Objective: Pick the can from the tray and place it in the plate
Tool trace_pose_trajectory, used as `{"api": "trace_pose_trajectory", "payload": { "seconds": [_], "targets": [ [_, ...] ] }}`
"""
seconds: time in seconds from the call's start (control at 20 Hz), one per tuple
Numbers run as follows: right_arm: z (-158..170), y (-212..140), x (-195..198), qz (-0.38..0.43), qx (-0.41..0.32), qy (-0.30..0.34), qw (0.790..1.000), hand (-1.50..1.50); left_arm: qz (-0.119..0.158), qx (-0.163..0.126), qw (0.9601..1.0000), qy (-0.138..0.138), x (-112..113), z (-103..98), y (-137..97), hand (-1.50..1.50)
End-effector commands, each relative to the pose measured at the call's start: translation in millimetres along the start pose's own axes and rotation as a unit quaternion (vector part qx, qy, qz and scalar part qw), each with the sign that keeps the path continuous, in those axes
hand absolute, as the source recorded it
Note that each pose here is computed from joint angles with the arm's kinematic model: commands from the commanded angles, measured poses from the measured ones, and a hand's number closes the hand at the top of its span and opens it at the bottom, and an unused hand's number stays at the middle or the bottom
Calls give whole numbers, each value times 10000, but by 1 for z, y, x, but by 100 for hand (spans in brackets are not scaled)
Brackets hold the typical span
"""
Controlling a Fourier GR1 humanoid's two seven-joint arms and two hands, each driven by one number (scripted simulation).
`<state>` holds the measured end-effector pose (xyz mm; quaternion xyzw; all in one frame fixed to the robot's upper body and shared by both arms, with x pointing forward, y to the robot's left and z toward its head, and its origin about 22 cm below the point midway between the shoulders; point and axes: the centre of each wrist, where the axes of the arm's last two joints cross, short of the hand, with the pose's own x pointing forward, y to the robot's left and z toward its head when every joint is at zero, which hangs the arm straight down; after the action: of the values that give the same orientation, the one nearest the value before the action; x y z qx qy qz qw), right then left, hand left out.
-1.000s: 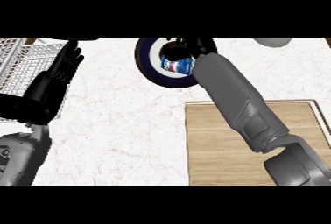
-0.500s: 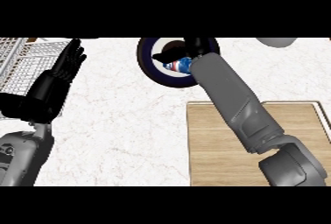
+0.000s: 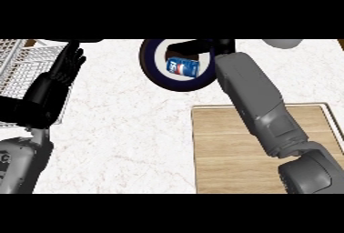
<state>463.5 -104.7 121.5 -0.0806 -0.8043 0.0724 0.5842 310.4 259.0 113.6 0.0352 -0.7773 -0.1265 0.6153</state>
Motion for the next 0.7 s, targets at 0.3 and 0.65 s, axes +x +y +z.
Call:
{"api": "trace_pose_trajectory", "payload": {
  "seconds": [0.3,0.65],
  "targets": [
    [6,-121,-43,-693,-442,74,9966,-150,1,67,9999,132,1,9,7,0],
    [26,-157,-69,-555,-376,-87,9977,-150,-31,179,9998,-19,0,-6,-4,0]
  ]
}}
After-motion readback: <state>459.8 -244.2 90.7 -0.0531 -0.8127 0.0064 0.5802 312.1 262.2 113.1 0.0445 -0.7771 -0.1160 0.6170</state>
